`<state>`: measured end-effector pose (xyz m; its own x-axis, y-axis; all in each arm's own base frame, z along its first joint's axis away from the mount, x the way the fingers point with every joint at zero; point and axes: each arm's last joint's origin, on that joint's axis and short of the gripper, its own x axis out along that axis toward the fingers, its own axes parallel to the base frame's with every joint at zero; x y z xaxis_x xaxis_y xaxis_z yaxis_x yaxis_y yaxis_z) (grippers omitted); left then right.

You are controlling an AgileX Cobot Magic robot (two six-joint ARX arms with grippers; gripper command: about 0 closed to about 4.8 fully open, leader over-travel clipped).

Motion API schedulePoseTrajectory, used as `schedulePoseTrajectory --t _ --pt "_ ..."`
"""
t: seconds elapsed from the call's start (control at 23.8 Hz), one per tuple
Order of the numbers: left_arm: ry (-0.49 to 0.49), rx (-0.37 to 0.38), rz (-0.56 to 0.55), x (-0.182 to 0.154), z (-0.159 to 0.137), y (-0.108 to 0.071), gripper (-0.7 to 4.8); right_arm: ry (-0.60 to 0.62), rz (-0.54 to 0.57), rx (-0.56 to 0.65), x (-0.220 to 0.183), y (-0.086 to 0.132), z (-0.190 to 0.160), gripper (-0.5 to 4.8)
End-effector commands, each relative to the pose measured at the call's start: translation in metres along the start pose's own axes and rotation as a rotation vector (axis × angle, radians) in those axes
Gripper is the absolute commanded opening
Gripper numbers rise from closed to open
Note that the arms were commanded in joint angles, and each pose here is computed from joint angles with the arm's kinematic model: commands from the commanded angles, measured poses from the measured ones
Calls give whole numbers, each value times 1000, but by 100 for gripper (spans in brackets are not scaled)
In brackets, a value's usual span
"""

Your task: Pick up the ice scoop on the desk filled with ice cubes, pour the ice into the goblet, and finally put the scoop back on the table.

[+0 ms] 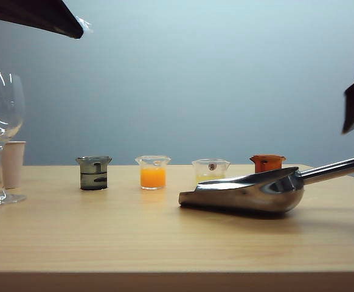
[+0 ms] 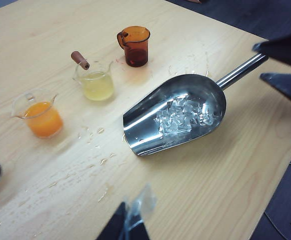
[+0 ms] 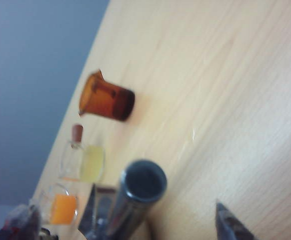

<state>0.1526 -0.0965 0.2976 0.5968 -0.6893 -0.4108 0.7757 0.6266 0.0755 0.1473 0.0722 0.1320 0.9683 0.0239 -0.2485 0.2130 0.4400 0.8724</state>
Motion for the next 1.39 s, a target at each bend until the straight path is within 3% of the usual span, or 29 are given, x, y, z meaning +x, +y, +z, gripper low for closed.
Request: schedulePoseTrajectory --t 0.04,0.34,0.5,0.67,0.71,0.76,0.88,1.01,1.13,1.22,1.39 --pt "-6 3 3 -1 1 0 -6 -25 84 47 16 10 -6 461" --pt "65 -21 -14 -1 -6 -2 -5 -79 145 100 48 7 -24 426" --pt "65 -17 -12 -1 -6 -1 -5 -81 122 89 48 4 -25 341" --pt "63 -16 -10 -1 -6 -1 -6 -107 113 91 48 3 -24 124" --pt "63 -16 -10 -1 -6 -1 -6 -122 105 90 48 3 -24 41" --pt "64 -16 -10 -1 -6 -1 -5 -130 97 89 48 2 -24 22" --pt "67 -17 -10 -1 -6 -1 -5 -186 47 79 49 -1 -22 17" --pt "68 -18 -11 -1 -6 -1 -5 -157 19 127 51 -6 -22 -9" --pt "65 -13 -5 -2 -6 -1 -6 -79 46 206 54 -3 -23 -9" --pt "62 -10 53 -6 -5 -1 -5 52 105 258 59 5 -26 -9" --pt "28 -5 94 -16 -2 -3 -6 104 154 275 64 14 -27 -9"
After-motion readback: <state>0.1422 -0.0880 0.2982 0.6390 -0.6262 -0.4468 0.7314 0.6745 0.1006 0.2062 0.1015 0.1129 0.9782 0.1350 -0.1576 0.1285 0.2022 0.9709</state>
